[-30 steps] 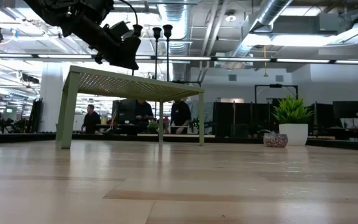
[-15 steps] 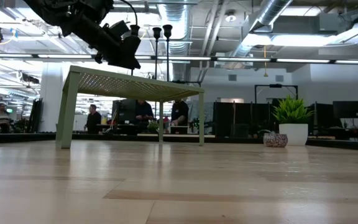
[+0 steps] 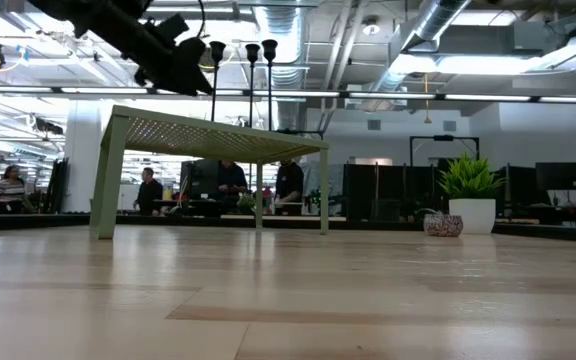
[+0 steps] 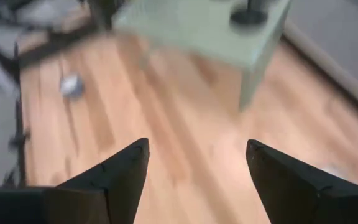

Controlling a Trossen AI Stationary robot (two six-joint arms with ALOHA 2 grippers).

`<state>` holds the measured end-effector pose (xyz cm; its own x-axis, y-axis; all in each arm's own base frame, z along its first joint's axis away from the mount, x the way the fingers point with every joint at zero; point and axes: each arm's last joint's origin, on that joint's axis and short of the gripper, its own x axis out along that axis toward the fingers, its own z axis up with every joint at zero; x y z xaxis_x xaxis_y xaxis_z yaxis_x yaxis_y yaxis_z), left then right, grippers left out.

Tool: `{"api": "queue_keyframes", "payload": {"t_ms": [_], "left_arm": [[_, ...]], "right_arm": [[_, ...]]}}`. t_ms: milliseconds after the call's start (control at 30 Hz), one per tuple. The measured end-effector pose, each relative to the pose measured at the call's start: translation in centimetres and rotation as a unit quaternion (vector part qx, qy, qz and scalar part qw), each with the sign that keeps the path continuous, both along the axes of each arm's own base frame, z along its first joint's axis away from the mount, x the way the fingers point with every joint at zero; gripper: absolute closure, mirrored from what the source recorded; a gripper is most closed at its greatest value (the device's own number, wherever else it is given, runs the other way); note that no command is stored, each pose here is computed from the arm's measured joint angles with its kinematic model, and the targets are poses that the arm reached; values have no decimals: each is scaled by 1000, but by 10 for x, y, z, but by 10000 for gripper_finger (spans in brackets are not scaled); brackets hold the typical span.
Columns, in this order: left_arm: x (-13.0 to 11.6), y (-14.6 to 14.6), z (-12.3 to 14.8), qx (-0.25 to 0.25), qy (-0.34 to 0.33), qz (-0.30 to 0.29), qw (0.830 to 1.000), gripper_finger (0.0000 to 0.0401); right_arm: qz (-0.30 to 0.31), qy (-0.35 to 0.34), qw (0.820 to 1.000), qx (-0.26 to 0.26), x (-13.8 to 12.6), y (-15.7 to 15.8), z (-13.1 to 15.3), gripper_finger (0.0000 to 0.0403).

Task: Pick & Place candle stick holders
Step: Align the black candle holder with the other black candle holder on the shelf

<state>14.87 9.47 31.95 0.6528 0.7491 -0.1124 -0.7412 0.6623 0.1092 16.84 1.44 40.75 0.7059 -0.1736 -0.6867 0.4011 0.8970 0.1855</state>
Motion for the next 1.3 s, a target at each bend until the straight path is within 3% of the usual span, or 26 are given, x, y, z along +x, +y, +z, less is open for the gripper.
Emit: {"api": "queue_keyframes", "payload": {"t_ms": [133,300,533,733,1067,1167,1300], "left_arm": [[-10,-6,6,7,-18,-1,1000,129],[-20,-12,13,10,-46,-6,999,123],[-27,-20,18,5,-74,-55,996,123],[-34,-27,20,9,-78,-66,995,123],[-43,-32,21,11,-79,-66,995,123],[-43,-32,21,11,-80,-66,995,123],[-44,-32,21,12,-81,-66,994,123]], "right_arm": [[36,88,994,61,-12,3,-11,142],[49,192,967,159,-29,7,-20,142],[104,229,932,260,-32,27,-20,143],[115,294,885,343,-34,52,-22,143],[138,397,847,325,-36,109,-34,143],[143,392,855,309,-36,129,-31,143],[148,369,880,260,-41,157,-27,143]]}}
